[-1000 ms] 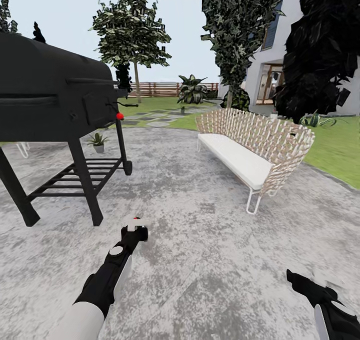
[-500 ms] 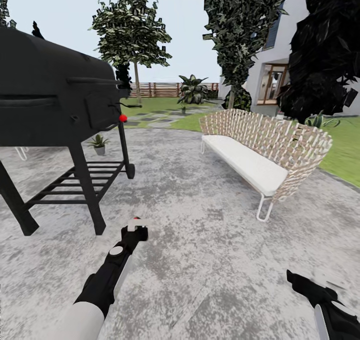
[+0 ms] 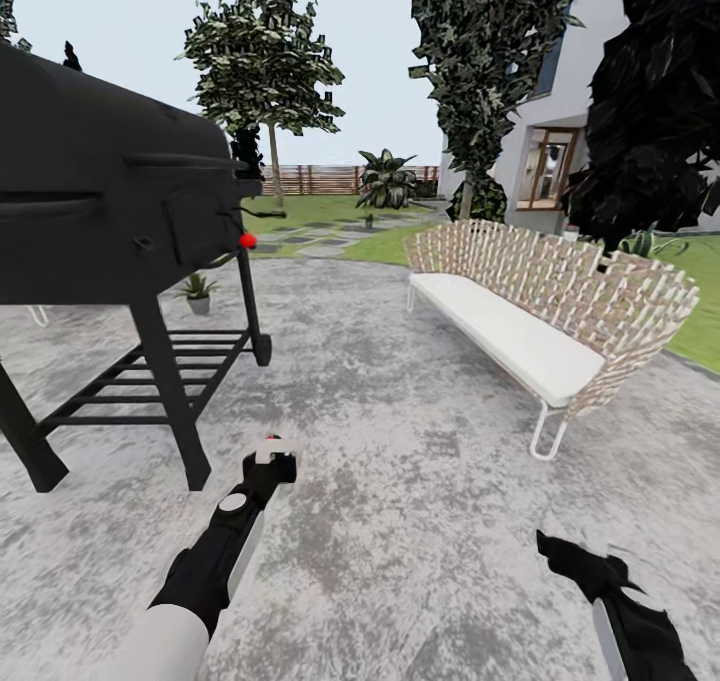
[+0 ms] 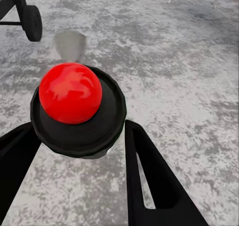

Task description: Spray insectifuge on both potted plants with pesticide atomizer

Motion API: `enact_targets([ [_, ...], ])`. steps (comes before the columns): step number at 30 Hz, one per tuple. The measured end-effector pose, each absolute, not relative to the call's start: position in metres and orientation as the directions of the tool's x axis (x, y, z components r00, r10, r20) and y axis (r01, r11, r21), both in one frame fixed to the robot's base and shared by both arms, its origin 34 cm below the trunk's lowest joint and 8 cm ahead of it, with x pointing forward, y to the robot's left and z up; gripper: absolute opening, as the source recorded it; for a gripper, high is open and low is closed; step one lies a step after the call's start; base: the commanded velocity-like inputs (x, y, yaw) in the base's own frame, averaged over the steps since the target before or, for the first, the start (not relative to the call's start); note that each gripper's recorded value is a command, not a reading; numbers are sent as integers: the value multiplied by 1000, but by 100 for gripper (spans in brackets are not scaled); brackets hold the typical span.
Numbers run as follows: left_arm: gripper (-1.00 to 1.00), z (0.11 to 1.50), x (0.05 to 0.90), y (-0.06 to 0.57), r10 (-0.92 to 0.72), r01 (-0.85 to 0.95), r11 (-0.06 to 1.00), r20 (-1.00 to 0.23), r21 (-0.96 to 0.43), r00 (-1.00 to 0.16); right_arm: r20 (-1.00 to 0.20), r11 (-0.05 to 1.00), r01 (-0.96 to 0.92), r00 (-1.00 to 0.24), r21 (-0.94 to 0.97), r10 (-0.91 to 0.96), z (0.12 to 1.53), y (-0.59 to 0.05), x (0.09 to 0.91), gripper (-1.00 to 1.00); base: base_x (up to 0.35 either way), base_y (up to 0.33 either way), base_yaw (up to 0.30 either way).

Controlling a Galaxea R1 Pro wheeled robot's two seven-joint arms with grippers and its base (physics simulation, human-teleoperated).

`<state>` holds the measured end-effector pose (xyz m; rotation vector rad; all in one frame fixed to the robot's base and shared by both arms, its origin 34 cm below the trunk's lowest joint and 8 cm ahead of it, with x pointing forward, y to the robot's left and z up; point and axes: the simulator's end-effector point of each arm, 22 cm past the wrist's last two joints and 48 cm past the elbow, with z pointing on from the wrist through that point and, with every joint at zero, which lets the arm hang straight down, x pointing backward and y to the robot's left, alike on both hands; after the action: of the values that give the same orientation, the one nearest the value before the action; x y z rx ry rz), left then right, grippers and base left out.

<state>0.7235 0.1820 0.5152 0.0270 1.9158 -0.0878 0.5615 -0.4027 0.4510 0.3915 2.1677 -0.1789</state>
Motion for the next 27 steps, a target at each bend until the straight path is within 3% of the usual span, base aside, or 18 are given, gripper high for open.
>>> enact_targets([
  [2, -100, 515, 723, 182, -24, 62, 997, -940, -48, -340, -811, 980, 200, -572, 6, 122, 452, -343, 579, 100, 337, 0, 0],
  [5, -100, 515, 723, 182, -24, 63, 997, -940, -48, -340, -811, 989, 147, -578, 2, 88, 452, -320, 583, 100, 337, 0, 0],
  [22, -100, 515, 723, 181, -24, 63, 997, -940, -49, -340, -812, 991, 134, -579, -5, 74, 452, -316, 584, 100, 338, 0, 4],
  [27, -100, 516, 723, 178, -28, 66, 996, -940, -54, -339, -812, 991, 134, -578, -4, 75, 453, -315, 584, 100, 338, 0, 216],
])
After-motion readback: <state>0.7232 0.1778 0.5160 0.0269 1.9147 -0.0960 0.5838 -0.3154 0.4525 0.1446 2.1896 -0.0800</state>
